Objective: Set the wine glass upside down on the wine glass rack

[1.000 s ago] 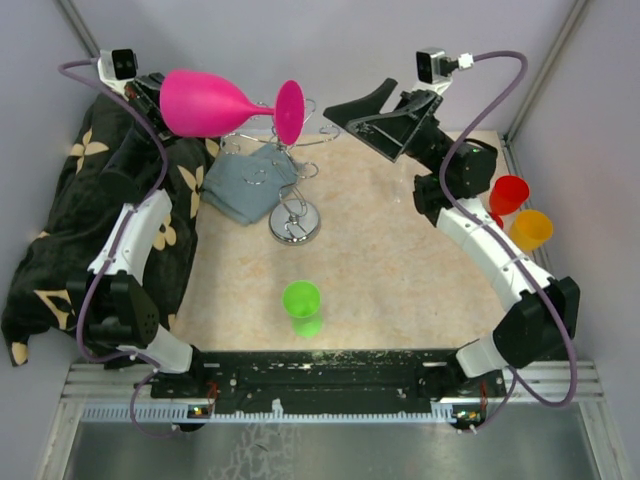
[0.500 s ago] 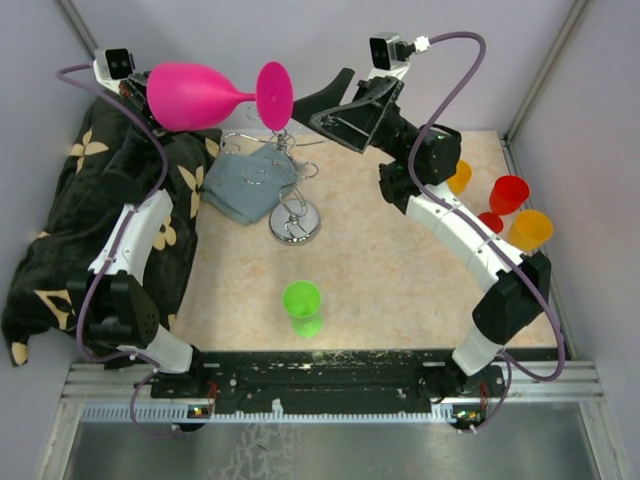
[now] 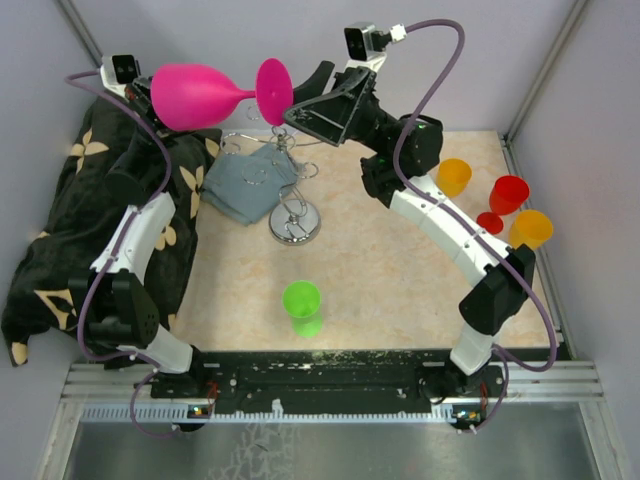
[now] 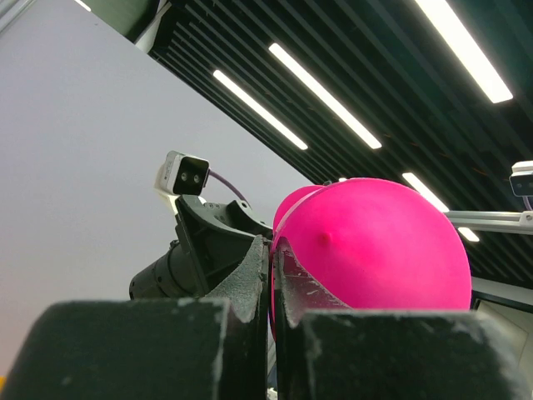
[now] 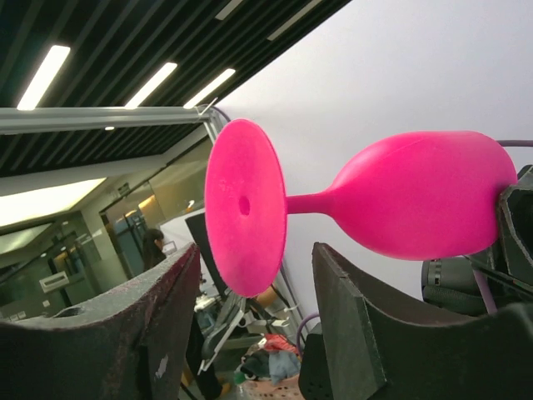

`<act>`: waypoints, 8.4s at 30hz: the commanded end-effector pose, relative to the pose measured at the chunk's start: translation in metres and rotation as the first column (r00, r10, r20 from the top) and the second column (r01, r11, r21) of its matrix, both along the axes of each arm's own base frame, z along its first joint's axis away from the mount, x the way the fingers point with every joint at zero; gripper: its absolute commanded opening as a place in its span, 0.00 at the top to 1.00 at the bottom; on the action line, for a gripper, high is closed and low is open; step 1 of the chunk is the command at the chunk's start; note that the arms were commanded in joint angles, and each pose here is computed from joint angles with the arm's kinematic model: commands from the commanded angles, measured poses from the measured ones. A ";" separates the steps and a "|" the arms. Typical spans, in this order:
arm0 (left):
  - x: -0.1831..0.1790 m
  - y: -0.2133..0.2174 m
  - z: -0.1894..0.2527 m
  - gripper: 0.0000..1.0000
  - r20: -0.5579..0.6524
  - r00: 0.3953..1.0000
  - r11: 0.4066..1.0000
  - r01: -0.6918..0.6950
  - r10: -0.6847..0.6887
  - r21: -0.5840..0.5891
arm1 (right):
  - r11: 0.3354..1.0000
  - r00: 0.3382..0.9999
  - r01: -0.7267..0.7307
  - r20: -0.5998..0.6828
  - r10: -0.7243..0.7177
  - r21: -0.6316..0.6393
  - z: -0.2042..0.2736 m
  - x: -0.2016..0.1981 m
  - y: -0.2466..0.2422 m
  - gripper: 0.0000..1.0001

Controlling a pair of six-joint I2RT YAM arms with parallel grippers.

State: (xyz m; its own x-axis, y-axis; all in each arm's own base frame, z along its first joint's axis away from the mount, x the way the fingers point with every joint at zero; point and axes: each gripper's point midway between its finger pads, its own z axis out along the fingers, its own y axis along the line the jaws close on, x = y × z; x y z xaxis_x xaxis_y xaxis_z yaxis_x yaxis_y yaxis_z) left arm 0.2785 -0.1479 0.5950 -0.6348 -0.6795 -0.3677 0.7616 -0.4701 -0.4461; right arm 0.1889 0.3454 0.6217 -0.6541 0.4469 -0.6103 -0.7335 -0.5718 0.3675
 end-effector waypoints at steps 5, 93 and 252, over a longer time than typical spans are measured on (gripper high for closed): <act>-0.056 0.006 0.007 1.00 0.210 0.977 0.998 0.051 -0.040 -0.044 | 0.998 0.999 -0.001 0.051 -0.001 0.055 0.020 -0.015 -0.005 0.51; -0.013 -0.015 -0.061 0.40 0.137 0.950 0.838 -0.311 0.279 0.448 | 0.438 0.578 0.683 0.066 -0.813 -0.585 -0.144 0.314 -0.033 1.00; -0.027 -0.016 -0.071 0.39 0.124 0.953 0.836 -0.302 0.276 0.458 | 0.484 0.724 0.438 -0.022 -0.689 -0.758 -0.187 0.266 -0.021 1.00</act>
State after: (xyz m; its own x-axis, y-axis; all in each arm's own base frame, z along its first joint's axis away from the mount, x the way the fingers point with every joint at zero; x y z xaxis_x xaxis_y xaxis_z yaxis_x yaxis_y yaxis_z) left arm 0.2625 -0.1646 0.5197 -0.4357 -0.5739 -0.6934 0.8382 0.0220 -0.5449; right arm 0.4668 0.3455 0.3703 -0.7324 0.2751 -0.6228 -0.4779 0.4439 0.7580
